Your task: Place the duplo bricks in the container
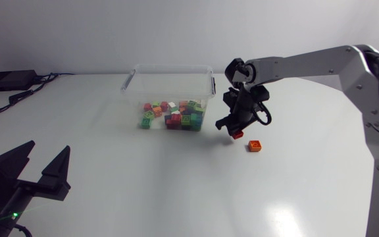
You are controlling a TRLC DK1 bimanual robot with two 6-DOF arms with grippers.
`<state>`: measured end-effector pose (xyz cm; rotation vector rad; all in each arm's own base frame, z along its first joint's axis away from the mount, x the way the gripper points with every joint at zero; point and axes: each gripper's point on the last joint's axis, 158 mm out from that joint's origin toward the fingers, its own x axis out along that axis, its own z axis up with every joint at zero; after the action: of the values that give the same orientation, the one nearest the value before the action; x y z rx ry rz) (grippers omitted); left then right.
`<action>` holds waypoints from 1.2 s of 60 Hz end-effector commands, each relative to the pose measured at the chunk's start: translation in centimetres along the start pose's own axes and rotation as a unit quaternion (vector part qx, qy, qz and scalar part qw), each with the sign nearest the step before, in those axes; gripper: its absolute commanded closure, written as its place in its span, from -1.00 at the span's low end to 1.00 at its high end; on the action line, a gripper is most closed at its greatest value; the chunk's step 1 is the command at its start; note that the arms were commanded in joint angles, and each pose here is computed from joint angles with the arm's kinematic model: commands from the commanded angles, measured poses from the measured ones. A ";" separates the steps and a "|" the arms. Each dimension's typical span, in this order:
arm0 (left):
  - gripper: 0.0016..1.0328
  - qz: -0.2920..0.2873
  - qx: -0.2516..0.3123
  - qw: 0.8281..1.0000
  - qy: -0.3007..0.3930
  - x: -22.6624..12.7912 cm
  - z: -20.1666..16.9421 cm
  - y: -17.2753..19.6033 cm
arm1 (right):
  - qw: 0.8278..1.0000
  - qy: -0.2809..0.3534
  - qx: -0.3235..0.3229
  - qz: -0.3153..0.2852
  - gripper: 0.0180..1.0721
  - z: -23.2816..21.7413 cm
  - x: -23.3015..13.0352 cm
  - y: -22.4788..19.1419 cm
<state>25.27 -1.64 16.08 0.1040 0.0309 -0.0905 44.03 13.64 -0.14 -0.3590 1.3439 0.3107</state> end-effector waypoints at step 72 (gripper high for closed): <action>-0.91 0.001 0.005 1.000 -0.001 0.1 -0.4 0.0 | 0.915 -0.399 -0.039 0.049 0.24 21.3 -18.0 12.0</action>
<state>25.27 -1.64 16.08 0.1040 0.0309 -0.0905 53.11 32.48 23.13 -0.1966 0.4953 0.5336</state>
